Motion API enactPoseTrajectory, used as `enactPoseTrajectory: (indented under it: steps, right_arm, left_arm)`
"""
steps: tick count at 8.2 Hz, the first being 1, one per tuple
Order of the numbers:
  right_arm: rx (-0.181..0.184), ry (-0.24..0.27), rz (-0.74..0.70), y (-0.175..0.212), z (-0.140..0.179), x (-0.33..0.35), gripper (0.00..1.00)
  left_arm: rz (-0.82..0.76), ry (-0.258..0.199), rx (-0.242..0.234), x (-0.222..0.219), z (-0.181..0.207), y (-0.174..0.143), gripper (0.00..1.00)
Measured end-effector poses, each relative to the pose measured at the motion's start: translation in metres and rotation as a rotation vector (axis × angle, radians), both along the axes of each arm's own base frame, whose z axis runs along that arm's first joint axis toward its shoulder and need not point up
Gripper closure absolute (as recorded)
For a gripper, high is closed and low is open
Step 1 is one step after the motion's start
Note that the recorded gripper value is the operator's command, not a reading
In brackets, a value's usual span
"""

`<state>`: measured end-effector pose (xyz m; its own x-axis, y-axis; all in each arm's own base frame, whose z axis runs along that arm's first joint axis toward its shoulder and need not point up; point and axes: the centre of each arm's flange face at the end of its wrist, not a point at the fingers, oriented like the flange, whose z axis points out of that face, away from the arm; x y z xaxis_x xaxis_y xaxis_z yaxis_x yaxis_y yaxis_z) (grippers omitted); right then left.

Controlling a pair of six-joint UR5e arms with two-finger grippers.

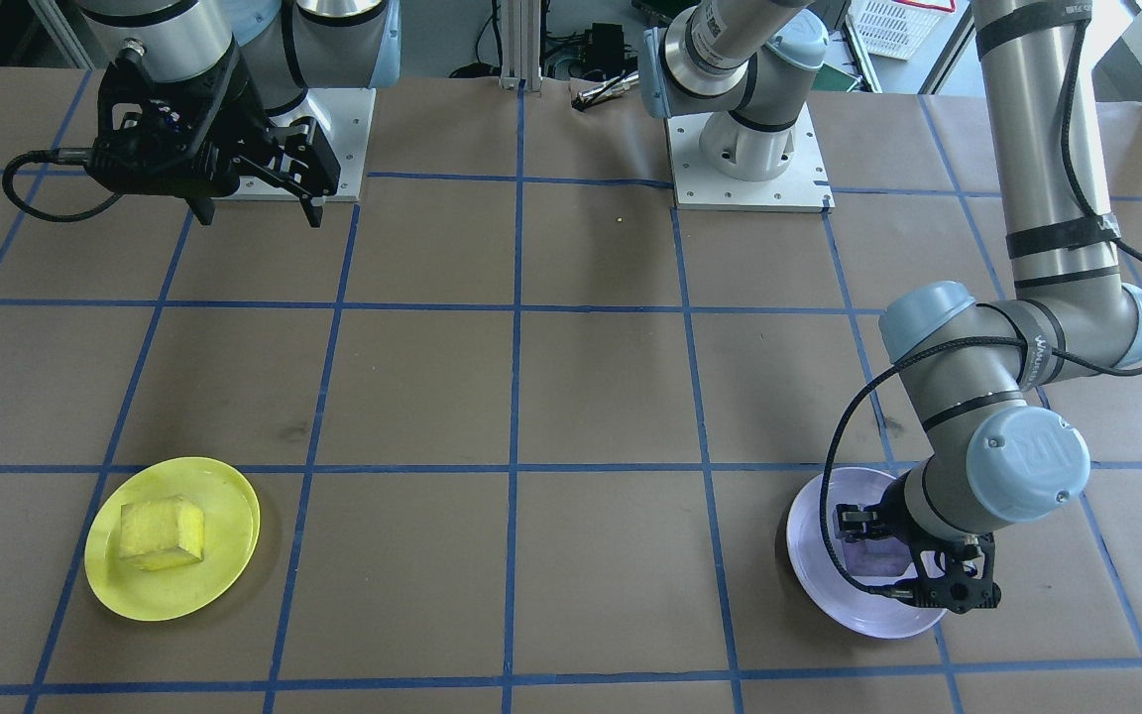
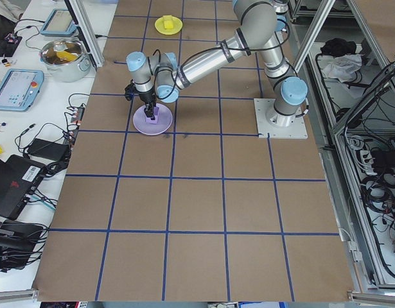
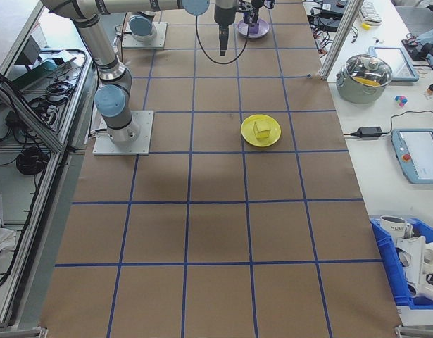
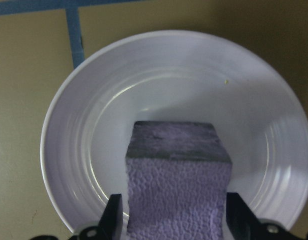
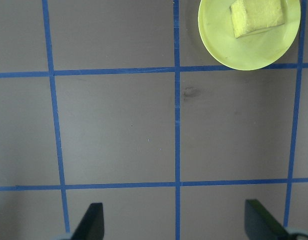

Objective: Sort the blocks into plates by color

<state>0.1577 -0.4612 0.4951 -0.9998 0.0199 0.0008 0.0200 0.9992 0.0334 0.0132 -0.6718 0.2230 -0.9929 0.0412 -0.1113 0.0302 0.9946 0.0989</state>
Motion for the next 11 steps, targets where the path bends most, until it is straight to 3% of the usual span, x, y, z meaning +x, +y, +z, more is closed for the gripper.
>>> enactPoseTrajectory:
  steps: [2, 5, 7, 9, 11]
  right_arm:
    - [0.002, -0.001, -0.001, -0.002, -0.002, 0.000, 0.00]
    - [0.000, -0.003, 0.001, 0.000, 0.000, 0.000, 0.00]
    - [0.003, 0.000, 0.008, 0.000, 0.000, 0.000, 0.00]
    - [0.009, 0.002, 0.005, 0.000, -0.001, 0.000, 0.00]
    - [0.014, 0.002, 0.002, -0.001, -0.004, 0.000, 0.00]
  left_arm:
    - [-0.005, -0.002, -0.005, -0.007, 0.027, 0.008, 0.00]
    - [0.042, 0.006, -0.013, -0.039, 0.107, 0.043, 0.00]
    - [0.049, 0.008, -0.051, -0.112, 0.171, 0.084, 0.00]
    - [0.026, 0.047, -0.127, -0.172, 0.232, 0.136, 0.00]
    - [0.022, 0.086, -0.164, -0.191, 0.277, 0.181, 0.00]
